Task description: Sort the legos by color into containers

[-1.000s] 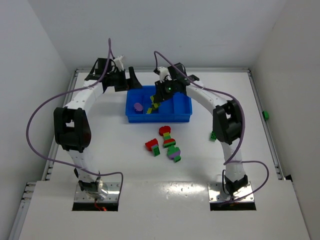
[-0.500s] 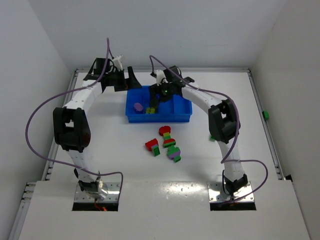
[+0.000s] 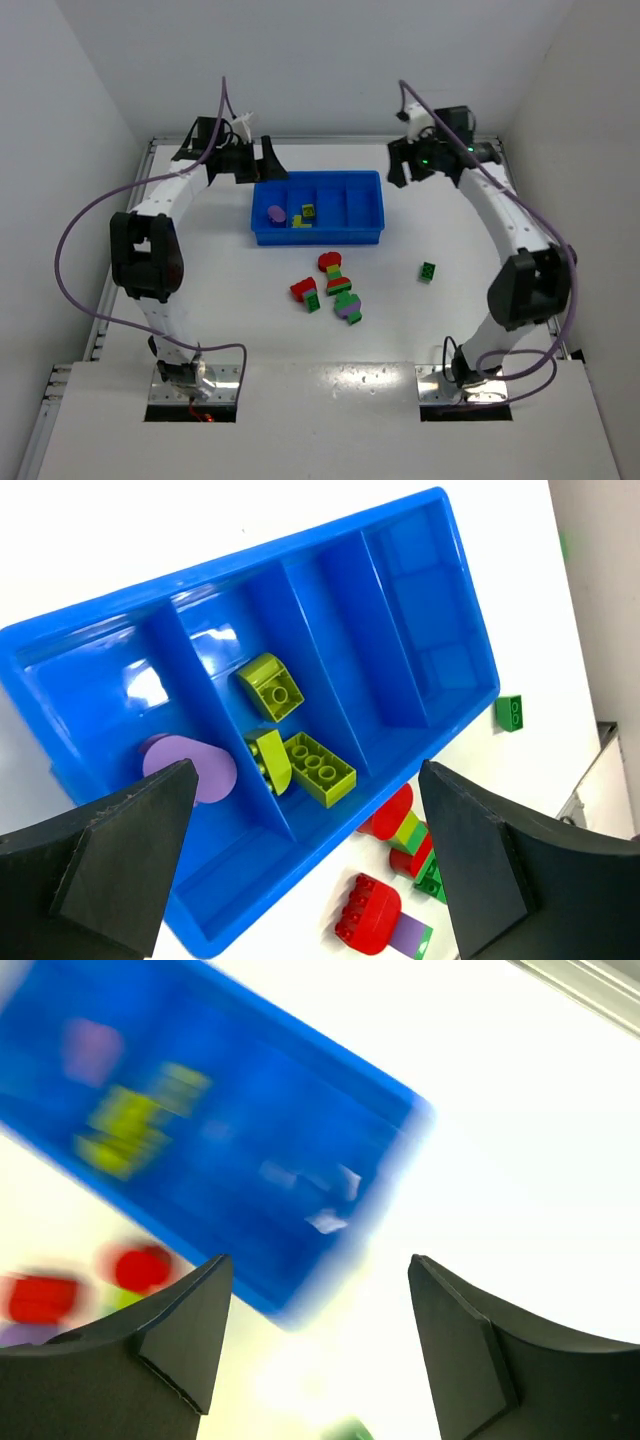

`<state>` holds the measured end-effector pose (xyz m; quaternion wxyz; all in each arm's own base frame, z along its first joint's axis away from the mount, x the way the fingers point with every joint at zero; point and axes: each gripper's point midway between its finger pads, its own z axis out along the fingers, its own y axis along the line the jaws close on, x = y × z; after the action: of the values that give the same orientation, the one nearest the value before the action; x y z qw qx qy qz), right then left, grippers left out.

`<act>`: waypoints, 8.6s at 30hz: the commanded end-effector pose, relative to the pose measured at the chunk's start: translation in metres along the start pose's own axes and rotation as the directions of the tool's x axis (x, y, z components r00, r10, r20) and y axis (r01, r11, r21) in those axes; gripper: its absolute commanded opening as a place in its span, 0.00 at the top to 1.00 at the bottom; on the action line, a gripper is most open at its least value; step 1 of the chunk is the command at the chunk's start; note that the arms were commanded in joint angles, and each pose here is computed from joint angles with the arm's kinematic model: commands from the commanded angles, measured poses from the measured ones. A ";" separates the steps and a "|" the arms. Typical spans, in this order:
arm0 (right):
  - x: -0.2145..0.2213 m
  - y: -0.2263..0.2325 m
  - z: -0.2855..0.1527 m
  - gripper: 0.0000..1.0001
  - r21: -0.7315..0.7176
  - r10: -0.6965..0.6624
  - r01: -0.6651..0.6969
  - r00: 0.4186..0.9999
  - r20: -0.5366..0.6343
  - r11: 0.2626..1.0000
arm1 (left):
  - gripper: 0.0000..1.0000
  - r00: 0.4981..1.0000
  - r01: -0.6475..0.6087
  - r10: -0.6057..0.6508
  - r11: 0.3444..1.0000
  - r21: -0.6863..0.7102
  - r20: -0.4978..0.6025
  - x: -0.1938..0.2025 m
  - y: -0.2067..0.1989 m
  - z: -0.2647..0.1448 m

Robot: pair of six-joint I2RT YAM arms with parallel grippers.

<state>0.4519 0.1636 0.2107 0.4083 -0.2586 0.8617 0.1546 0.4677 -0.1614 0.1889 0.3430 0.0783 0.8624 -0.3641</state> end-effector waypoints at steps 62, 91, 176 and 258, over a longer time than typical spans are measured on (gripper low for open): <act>0.320 -0.310 -0.163 0.30 -0.606 -0.822 0.557 0.414 -0.391 0.569 | 0.00 0.955 -0.273 0.277 0.961 0.055 -0.109 -0.012 -0.036 0.050; 0.333 -0.356 -0.119 0.18 -0.545 -0.843 0.653 0.313 -0.438 0.525 | 0.00 0.945 -0.282 0.291 0.956 0.075 -0.149 0.004 -0.040 0.069; 0.290 -0.330 -0.084 0.97 -0.431 -0.773 0.675 0.347 -0.532 0.599 | 0.00 0.932 -0.276 0.300 0.951 0.138 -0.205 0.035 -0.060 0.082; 0.226 -0.001 -0.097 0.23 -0.123 -0.089 0.031 0.859 -0.504 0.992 | 0.00 0.974 -0.219 0.224 0.968 -0.122 0.021 -0.010 0.010 0.000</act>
<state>0.2677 0.0487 0.0851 0.1437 -0.3920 0.8972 0.1440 0.4771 -0.1506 0.1682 0.3696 0.1374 0.8770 -0.2747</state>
